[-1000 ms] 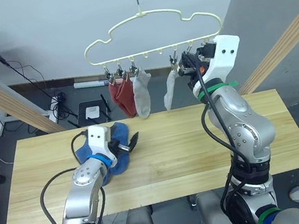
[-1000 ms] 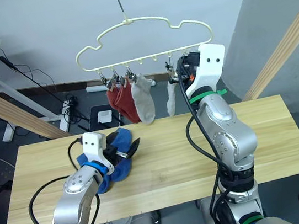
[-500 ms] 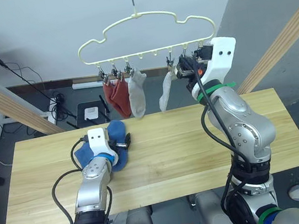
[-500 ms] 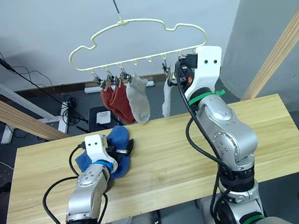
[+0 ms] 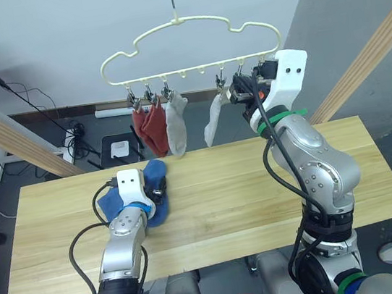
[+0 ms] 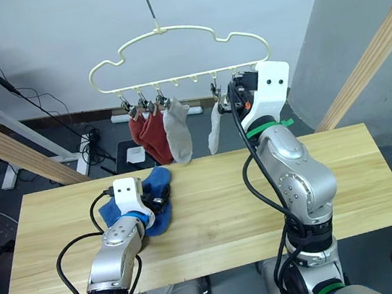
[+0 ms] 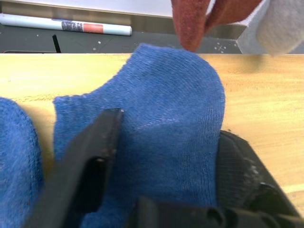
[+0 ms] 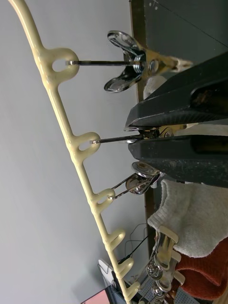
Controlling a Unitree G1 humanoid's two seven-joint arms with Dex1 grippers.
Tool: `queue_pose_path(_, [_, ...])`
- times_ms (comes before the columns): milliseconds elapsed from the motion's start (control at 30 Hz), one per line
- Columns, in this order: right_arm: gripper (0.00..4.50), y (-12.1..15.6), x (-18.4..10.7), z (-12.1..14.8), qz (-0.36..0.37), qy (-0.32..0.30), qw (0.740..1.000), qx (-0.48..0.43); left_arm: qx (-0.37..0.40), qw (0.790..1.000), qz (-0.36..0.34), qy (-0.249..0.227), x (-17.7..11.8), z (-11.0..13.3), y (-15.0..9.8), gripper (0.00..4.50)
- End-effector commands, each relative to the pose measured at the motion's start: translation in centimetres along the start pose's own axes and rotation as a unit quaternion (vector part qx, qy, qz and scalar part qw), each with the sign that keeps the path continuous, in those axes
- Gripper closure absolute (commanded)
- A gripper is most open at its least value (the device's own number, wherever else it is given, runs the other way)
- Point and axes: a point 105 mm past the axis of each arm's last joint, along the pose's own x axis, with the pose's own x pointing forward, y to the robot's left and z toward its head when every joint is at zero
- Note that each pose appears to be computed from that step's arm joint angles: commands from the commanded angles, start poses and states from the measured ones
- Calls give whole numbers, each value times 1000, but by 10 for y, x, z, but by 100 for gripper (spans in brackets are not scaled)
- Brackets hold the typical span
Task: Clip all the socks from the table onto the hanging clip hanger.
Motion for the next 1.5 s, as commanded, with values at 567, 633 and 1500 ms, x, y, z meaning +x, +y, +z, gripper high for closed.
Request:
queue_pose_path(567, [450,4,-2,13,8,-27,1000,-5,14,919,-367,-144,-32,79,-104,448])
queue_pose_path(633, [450,4,-2,14,9,-28,1000,-7,22,901,-394,-182,-30,108,-119,448])
queue_pose_path(1500, [450,3,-1,16,7,-28,1000,-13,-27,915,-287,-282,-14,159,-138,448])
